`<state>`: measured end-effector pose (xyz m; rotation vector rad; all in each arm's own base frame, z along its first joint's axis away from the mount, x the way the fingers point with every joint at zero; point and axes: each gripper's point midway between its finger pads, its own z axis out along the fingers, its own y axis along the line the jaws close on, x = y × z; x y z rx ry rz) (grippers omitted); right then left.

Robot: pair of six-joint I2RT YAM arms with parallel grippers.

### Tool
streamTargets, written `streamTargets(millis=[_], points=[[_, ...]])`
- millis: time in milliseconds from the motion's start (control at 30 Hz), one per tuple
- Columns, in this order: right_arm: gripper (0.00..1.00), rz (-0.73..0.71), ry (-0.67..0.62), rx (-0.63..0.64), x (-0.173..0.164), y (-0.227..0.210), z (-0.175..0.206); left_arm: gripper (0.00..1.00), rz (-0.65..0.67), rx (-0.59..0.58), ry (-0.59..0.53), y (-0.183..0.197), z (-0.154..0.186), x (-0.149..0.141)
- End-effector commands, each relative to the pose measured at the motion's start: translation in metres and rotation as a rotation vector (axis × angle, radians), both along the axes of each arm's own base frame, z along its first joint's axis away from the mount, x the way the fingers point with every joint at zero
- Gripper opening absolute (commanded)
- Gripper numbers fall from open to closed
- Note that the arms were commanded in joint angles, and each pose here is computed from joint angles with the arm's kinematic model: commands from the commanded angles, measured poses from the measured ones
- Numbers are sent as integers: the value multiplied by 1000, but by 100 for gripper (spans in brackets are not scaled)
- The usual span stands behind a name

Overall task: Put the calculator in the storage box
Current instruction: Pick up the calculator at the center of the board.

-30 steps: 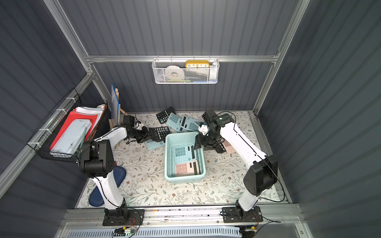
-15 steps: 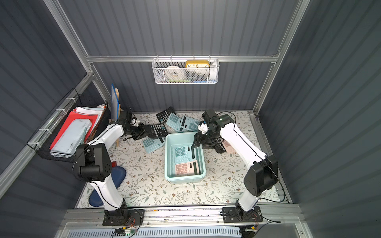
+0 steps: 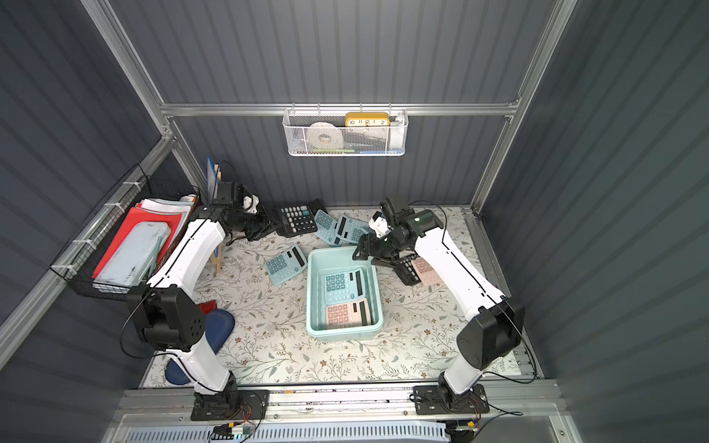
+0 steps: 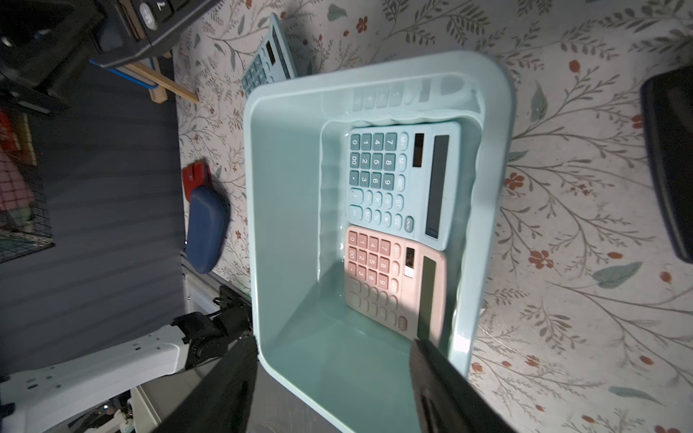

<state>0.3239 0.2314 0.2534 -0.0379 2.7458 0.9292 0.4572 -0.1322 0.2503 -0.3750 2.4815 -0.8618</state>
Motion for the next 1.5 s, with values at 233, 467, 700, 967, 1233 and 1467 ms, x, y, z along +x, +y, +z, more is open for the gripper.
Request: streamTargets(millis=[233,467,700,967,1233,1467], points=[[69,-135,-37,308,27,-5,45,0,-242,-287,17,-63,62,-68],[67,-161,-15,456,40,-5,55,0,-321,-423,55,-79,73,-91],[64,-133,54,534,47,5,54,0,-379,-500,93,-93,74,-107],[64,-122,102,634,58,16,58,0,-405,-563,96,-97,77,-128],[61,-112,161,677,60,23,52,0,-434,-533,98,-116,69,-138],[53,-90,182,689,55,28,52,0,-454,-496,108,-130,58,-142]])
